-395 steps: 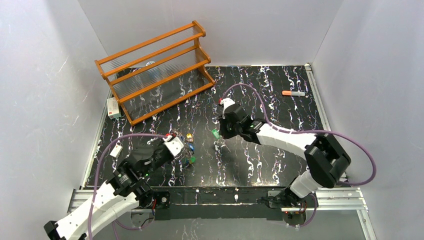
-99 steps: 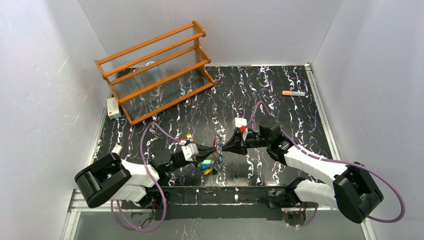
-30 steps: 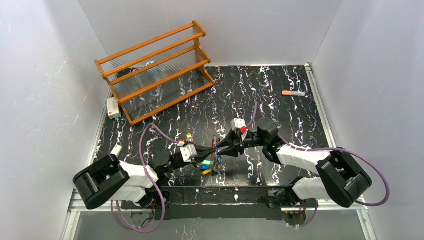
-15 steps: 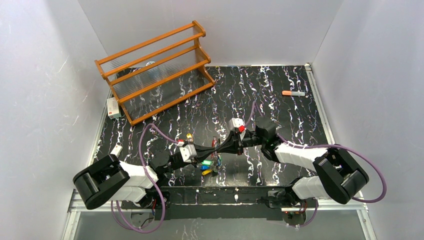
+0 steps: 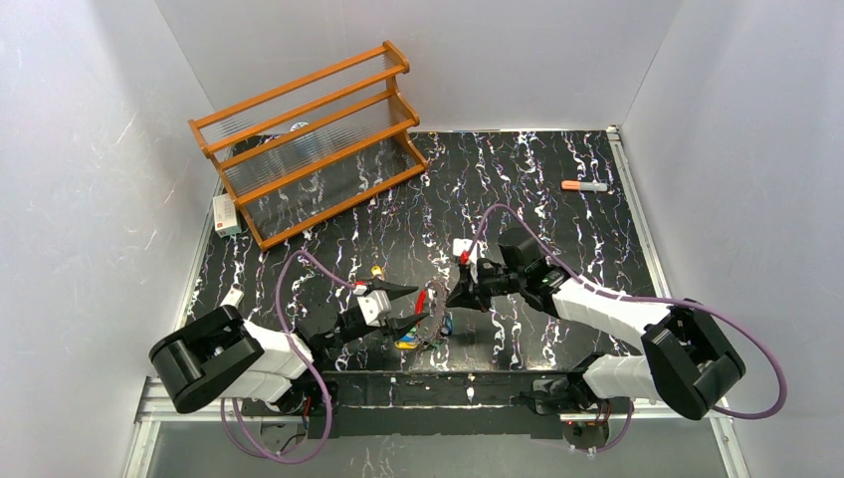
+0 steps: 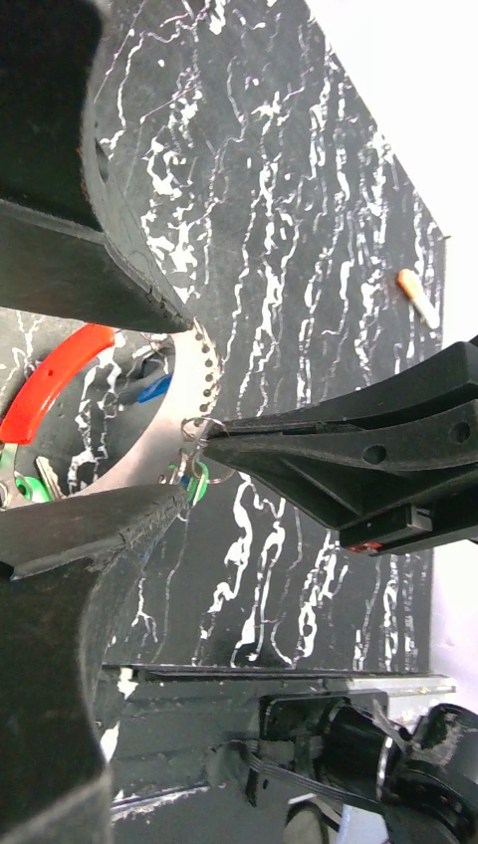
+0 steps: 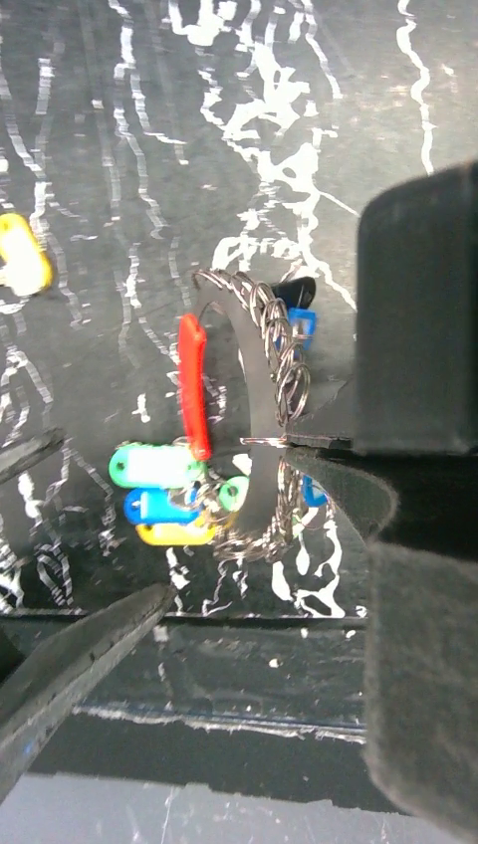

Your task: Put the keys on the keyring

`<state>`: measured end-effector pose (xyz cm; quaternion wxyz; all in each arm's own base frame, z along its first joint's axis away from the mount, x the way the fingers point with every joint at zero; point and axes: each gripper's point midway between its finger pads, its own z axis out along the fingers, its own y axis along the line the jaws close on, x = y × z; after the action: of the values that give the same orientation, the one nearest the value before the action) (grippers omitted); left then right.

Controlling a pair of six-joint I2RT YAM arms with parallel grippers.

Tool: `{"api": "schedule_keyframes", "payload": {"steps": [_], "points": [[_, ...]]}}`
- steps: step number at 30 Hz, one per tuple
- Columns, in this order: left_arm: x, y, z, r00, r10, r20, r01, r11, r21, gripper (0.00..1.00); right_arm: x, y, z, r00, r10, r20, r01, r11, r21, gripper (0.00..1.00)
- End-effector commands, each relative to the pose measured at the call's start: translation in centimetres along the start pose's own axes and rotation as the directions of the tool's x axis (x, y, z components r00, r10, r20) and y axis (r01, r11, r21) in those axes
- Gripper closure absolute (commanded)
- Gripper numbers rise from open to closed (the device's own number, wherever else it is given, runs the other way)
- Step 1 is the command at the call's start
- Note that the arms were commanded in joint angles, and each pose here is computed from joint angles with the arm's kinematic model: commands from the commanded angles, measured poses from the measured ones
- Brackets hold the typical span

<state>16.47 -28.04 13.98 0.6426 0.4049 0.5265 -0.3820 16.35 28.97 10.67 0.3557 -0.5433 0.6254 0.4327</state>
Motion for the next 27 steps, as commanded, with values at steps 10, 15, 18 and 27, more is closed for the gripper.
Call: {"api": "schedule_keyframes", "payload": {"steps": [10, 15, 18, 27], "points": [[3.6, -1.6, 1.4, 0.992, -0.039, -0.123, 0.052, 0.993, 0.102, 0.49, 5.0, -1.7, 1.2, 0.91, 0.119, -0.397, -0.068, 0.988, 0.141, 0.99], [5.5, -2.5, 1.8, 0.982, -0.059, -0.178, 0.087, 0.984, 0.154, 0.58, 3.8, -0.8, 1.9, 0.936, 0.04, -0.35, -0.016, 0.997, 0.071, 0.99], [6.3, -2.7, 2.1, 0.978, -0.067, -0.198, 0.101, 0.981, 0.165, 0.61, 2.8, 0.0, 2.1, 0.95, -0.016, -0.312, 0.025, 0.999, 0.023, 0.99], [7.4, -1.9, 2.5, 0.974, -0.043, -0.222, 0.075, 0.988, 0.136, 0.64, 2.0, 1.5, 2.3, 0.958, -0.081, -0.274, 0.068, 0.996, -0.055, 0.99]]}}
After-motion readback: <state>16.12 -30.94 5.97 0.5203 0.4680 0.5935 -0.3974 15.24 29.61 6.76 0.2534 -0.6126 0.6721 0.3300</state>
